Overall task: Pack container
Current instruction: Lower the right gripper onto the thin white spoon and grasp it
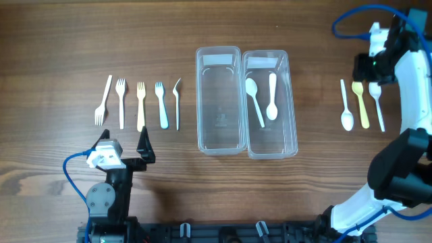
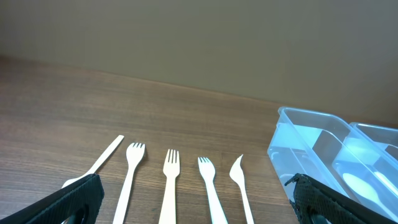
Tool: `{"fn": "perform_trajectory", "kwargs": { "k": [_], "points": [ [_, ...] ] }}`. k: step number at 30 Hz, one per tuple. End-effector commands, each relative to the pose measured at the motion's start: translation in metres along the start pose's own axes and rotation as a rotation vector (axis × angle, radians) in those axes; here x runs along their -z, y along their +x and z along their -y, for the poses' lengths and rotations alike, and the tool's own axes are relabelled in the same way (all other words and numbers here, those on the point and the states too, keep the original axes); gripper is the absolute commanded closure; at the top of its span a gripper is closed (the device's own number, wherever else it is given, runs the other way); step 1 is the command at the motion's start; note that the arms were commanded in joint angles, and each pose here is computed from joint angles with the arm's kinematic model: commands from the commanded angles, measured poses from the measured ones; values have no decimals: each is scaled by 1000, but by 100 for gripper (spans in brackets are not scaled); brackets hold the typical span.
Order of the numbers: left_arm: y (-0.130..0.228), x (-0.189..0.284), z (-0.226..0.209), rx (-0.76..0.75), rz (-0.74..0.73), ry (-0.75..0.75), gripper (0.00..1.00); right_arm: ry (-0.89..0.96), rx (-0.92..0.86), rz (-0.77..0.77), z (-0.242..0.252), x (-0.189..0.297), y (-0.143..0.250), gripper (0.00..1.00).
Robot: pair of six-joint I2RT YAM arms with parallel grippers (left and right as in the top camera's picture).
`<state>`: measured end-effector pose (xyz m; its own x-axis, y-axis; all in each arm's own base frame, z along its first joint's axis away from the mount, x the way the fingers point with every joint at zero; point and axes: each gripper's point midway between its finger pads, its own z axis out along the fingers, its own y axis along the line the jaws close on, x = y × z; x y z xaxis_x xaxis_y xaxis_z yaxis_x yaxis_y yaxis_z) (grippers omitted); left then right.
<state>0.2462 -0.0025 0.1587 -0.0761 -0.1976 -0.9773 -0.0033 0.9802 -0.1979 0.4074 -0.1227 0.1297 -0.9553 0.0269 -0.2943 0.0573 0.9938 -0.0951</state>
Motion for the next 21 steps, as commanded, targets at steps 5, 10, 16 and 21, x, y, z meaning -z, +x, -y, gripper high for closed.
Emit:
{"fn": "perform_trajectory", "kwargs": {
  "k": [5, 10, 16, 21],
  "points": [
    [3, 0, 3, -23, -3, 16, 0, -45, 64, -79, -13, -52, 37, 42],
    [3, 0, 3, -23, -3, 16, 0, -48, 12, -101, -17, -72, 55, 42],
    [3, 0, 3, -23, -3, 16, 0, -47, -14, -123, -21, -89, 73, 43],
    [3, 0, 3, -23, -3, 16, 0, -33, -47, -87, -17, -90, 65, 47]
  ]
}}
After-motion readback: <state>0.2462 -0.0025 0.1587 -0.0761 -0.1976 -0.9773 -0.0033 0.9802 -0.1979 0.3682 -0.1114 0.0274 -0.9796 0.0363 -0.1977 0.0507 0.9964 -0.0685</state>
